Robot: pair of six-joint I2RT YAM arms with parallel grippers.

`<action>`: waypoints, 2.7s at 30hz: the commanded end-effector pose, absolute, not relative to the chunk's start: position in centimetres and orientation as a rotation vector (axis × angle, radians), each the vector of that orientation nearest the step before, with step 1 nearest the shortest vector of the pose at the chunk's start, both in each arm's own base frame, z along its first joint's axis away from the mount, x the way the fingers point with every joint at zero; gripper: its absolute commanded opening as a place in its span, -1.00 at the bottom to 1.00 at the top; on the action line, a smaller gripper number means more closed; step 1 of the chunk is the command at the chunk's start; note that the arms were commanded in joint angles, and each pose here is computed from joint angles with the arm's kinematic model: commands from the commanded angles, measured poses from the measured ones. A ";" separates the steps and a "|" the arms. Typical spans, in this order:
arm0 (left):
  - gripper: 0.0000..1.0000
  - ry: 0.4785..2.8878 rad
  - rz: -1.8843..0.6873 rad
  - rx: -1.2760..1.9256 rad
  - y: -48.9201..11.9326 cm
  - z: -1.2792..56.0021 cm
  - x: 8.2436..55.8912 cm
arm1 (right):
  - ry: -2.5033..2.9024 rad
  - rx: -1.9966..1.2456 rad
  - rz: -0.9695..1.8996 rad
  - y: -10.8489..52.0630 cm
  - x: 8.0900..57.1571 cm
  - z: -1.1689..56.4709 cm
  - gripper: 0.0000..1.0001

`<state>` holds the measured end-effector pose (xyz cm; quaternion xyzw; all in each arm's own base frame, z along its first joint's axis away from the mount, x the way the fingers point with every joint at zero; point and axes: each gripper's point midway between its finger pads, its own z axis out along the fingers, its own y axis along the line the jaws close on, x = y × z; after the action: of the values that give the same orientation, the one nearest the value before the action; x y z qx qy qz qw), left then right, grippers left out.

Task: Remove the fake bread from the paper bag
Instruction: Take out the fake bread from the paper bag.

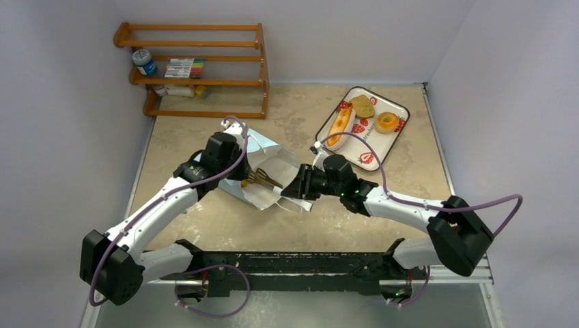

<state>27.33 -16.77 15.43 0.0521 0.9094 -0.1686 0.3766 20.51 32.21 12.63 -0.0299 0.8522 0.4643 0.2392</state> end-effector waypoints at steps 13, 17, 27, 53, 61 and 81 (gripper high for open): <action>-1.00 2.289 -0.469 0.081 -17.7 17.0 29.0 | 2.235 -0.244 1.513 36.0 20.1 15.3 -0.04; -1.00 2.285 -0.480 0.076 -17.9 17.1 29.1 | 2.234 -0.239 1.562 36.5 20.0 15.0 -0.04; -1.00 2.275 -0.513 0.062 -18.3 17.2 29.1 | 2.233 -0.186 1.601 37.8 21.1 13.8 -0.13; -1.00 2.216 -0.414 -0.026 -17.3 16.6 31.5 | 2.250 -0.069 1.361 33.7 21.4 15.2 -1.00; -1.00 2.197 -0.426 -0.026 -17.6 16.3 31.9 | 2.277 -0.015 1.290 31.7 21.3 14.8 -1.00; -1.00 2.232 -0.405 0.006 -16.8 15.2 30.4 | 2.335 -0.137 1.355 34.6 22.1 13.2 -0.20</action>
<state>30.20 -16.87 13.84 0.0055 0.9026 -0.1518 0.4027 20.88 32.30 9.76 -0.0207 0.8784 0.4356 0.1957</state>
